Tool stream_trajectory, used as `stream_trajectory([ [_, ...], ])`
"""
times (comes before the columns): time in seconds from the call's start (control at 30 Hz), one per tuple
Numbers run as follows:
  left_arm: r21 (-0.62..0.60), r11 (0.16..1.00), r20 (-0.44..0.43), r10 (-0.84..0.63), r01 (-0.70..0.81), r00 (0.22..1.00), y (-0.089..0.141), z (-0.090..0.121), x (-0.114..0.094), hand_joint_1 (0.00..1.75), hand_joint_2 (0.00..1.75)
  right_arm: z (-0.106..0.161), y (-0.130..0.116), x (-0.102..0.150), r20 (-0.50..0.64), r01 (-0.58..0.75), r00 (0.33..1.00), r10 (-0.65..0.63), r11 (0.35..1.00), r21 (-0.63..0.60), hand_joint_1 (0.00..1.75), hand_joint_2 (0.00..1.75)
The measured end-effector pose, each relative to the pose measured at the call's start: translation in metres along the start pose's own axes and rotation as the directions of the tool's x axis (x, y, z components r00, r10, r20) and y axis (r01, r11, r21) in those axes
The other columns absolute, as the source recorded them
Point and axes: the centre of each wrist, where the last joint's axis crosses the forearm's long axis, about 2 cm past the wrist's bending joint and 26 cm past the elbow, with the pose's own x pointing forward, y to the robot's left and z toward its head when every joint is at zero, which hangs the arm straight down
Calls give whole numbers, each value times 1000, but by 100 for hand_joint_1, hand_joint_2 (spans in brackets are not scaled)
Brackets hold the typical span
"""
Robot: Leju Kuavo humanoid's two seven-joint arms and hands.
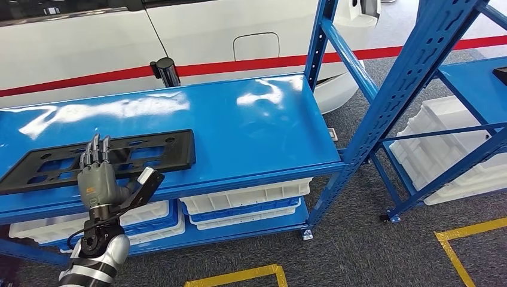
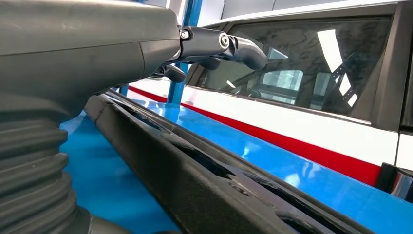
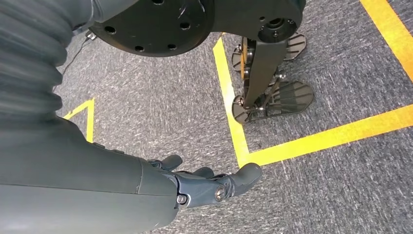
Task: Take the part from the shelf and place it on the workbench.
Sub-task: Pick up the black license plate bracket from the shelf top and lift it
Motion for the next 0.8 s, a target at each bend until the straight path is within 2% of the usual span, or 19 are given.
stream_trajectory([
  [0.2, -66, 997, -45, 44, -47, 998, -6, -18, -4, 0, 175, 0, 0, 1, 3, -10, 1000, 10, 1000, 4, 0, 175],
  [0.37, -94, 992, -79, 73, -81, 994, -9, -29, 1, 1, 175, -1, -1, 3, 6, -21, 1000, 21, 1000, 7, 0, 175],
  [0.4, -89, 993, -84, 73, -81, 994, -9, -31, 1, 15, 175, -1, -1, 3, 6, -24, 1000, 24, 1000, 7, 0, 175],
  [0.5, -64, 994, -92, 79, -85, 993, -10, -39, 0, 145, 175, -1, -1, 5, 7, -37, 999, 37, 999, 10, 0, 175],
  [0.53, -51, 995, -86, 86, -91, 993, -11, -40, -2, 175, 175, -1, -1, 6, 7, -41, 999, 41, 999, 11, 0, 175],
  [0.8, 58, 993, 40, 105, -107, 994, -9, -36, -21, 175, 175, -2, -1, 8, 12, -71, 997, 71, 997, -2, 0, 175],
])
